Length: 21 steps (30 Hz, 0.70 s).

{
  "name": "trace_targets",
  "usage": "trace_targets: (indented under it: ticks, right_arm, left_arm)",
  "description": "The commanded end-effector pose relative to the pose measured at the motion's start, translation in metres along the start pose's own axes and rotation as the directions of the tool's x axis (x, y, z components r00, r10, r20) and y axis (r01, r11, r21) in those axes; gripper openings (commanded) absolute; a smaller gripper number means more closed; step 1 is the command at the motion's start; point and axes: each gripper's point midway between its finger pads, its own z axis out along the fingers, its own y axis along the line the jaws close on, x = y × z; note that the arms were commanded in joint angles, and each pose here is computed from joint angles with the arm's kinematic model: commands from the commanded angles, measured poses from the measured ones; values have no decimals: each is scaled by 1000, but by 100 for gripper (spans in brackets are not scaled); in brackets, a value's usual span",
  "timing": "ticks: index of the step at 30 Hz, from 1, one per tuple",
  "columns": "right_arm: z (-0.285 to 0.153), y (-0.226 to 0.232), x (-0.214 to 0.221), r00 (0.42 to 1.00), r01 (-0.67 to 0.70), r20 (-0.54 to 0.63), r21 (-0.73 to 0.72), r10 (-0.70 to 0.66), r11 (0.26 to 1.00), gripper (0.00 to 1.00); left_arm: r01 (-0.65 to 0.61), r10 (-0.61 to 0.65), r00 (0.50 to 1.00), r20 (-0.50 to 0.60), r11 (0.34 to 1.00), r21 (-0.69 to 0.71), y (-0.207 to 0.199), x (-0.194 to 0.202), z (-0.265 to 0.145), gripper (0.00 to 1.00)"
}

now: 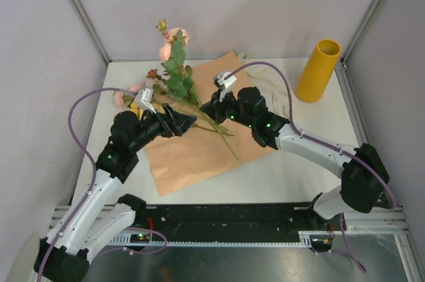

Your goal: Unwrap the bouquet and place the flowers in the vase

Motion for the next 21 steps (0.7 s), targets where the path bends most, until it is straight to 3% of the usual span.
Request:
trace_targets:
  ticks: [1, 12, 17, 21]
  right_arm:
    - [-32, -28, -93, 968, 39, 243, 109, -65, 993, 0]
    - [-121, -134, -173, 886, 34, 415, 383, -205, 923, 0]
    - [-172, -199, -196, 841, -51, 466, 572, -274, 818, 0]
    - [-223, -235, -226, 762, -94, 539, 641, -360, 761, 0]
  left_arm:
    - [-58, 59, 998, -29, 997, 44, -14, 4, -18, 98]
    - [-216, 220, 975, 35, 972, -87, 20, 21, -64, 100]
    - [-244, 269, 955, 125, 952, -183, 34, 8, -80, 100]
    - [-280, 316, 938, 143, 933, -225, 41, 3, -85, 100]
